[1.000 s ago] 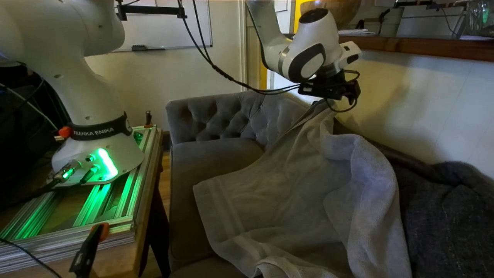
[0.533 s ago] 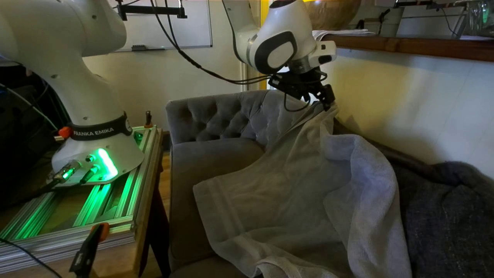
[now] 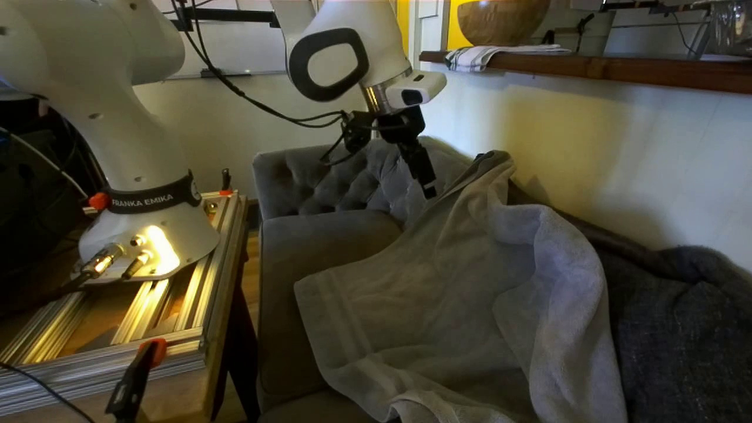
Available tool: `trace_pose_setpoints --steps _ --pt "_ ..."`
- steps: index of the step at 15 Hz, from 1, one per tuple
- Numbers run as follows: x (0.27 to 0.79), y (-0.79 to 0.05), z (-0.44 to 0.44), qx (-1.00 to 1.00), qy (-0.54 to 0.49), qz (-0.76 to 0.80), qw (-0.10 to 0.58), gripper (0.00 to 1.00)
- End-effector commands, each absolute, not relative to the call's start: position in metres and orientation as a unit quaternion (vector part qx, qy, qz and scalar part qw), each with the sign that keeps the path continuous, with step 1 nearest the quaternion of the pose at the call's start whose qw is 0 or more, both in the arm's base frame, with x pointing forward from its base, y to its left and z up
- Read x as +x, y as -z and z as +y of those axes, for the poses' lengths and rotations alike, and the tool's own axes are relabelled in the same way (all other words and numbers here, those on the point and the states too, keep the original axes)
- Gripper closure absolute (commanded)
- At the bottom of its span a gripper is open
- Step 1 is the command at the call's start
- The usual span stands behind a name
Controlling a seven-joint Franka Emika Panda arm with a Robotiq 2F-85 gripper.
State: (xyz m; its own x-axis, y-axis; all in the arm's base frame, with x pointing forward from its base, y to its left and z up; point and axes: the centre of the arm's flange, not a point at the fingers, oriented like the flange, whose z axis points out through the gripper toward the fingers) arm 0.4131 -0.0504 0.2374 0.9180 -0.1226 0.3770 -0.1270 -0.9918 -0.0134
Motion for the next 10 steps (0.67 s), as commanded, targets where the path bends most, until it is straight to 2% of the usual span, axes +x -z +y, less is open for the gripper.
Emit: trace_pose_setpoints --steps 1,7,10 --pt "0.413 -0.246 -0.060 0.979 -0.183 -0.084 0.013 0.00" --pt "0.416 -0.271 -0.073 0.977 -0.182 -0.111 0.021 0.00" --pt "0.444 -0.233 -0.092 0.977 -0.186 -0.100 0.023 0.00"
